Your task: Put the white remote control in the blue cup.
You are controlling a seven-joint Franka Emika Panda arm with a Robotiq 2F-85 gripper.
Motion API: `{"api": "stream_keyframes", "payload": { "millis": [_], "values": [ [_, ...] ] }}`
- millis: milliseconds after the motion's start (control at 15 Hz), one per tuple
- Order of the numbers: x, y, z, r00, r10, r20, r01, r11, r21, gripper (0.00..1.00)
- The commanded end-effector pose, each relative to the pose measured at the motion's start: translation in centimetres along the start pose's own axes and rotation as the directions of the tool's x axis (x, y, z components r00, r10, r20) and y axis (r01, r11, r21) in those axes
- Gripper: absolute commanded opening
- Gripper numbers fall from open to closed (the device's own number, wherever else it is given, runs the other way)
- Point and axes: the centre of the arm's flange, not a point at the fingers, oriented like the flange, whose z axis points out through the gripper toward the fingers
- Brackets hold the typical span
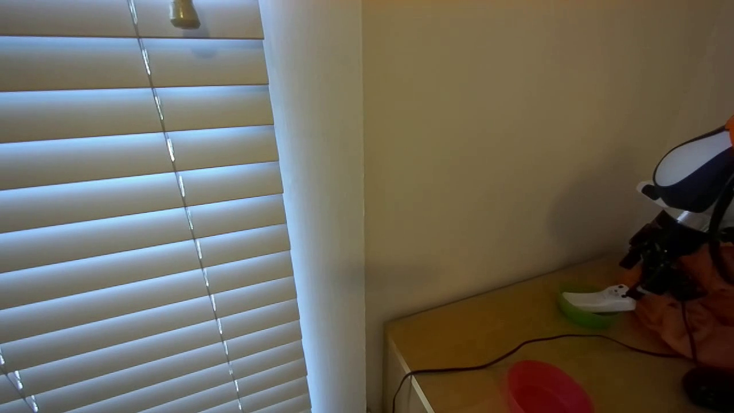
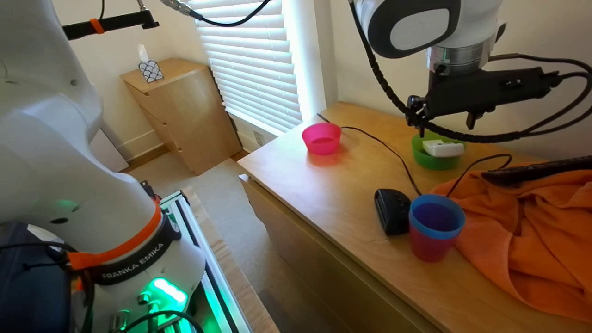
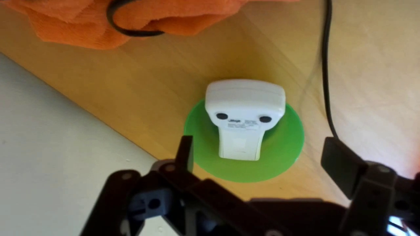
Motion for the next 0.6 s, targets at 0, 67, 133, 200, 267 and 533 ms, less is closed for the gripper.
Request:
{"api": "stream_keyframes", "payload": {
  "millis": [0, 67, 133, 200, 267, 533],
  "values": [
    [-0.9, 1.7, 1.7, 0.998, 0.009, 0.055, -0.011, 1.000, 0.026, 1.00],
    [-1.1, 1.8, 2.1, 0.998, 0.013, 0.067, -0.015, 0.999, 0.030, 1.00],
    [-1.1, 1.8, 2.6, 0.998, 0.011, 0.068, -0.014, 0.999, 0.044, 1.00],
    [-1.1, 1.6, 3.0, 0.998, 0.004, 0.061, -0.008, 0.998, 0.059, 1.00],
    [-0.9, 1.5, 3.2, 0.998, 0.003, 0.059, -0.007, 0.997, 0.073, 1.00],
    [-0.5, 1.4, 3.7, 0.996, 0.028, 0.081, -0.034, 0.996, 0.082, 1.00]
  ]
}}
